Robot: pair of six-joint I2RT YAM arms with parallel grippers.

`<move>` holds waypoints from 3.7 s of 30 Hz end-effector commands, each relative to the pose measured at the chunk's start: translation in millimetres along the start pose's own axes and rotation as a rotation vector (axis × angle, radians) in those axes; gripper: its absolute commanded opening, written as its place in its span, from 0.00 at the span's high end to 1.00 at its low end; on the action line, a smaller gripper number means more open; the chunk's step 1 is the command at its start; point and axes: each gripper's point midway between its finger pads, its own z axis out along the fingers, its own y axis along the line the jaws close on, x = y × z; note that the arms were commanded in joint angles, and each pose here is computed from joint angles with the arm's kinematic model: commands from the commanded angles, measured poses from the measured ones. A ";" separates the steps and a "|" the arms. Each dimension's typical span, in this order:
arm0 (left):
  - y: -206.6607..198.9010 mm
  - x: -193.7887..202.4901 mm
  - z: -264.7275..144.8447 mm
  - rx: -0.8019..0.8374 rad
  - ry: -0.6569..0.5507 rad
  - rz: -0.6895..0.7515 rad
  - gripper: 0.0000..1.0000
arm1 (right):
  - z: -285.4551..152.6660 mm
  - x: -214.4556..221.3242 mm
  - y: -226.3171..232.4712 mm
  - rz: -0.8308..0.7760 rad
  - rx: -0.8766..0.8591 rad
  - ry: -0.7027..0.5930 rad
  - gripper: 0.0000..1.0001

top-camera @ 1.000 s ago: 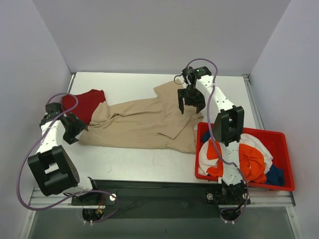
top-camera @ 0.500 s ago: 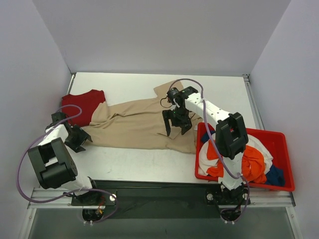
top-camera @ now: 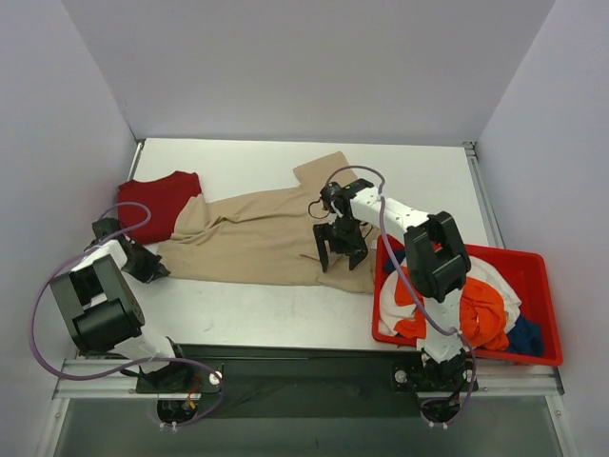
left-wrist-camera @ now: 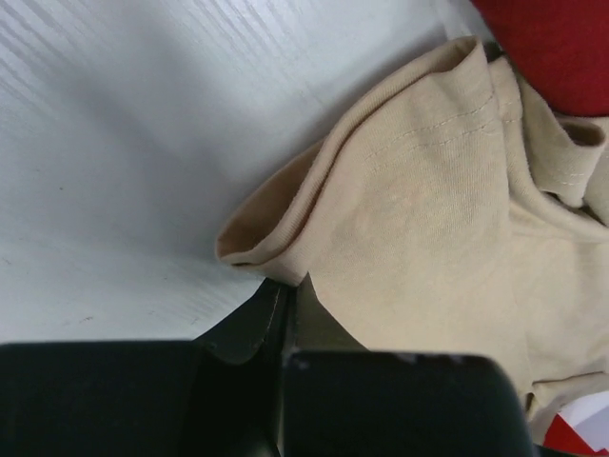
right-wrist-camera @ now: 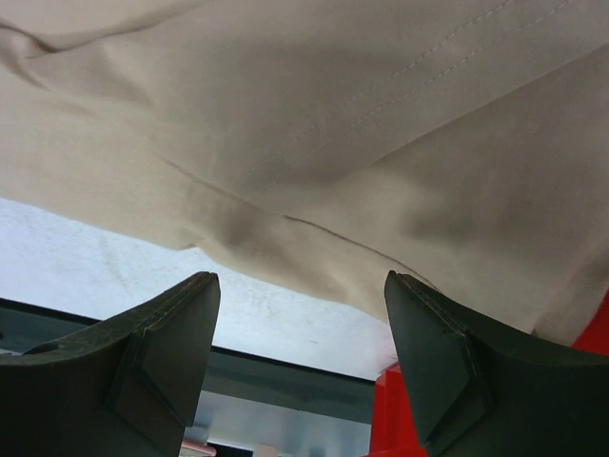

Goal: Fold and stack the t-shirts
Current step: Fold the flattened tshirt in 1/3 of the way

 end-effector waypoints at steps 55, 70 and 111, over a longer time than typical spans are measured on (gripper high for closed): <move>13.5 -3.9 -73.1 -0.055 -0.225 0.009 0.34 | -20.6 156.7 9.5 -0.175 0.096 0.029 0.31; -16.0 62.8 -6.9 0.119 -0.023 0.050 0.34 | -7.0 163.3 15.0 -0.157 0.085 0.042 0.33; -33.9 37.7 4.8 0.177 -0.027 0.016 0.32 | 26.9 172.1 16.7 -0.167 0.156 0.078 0.42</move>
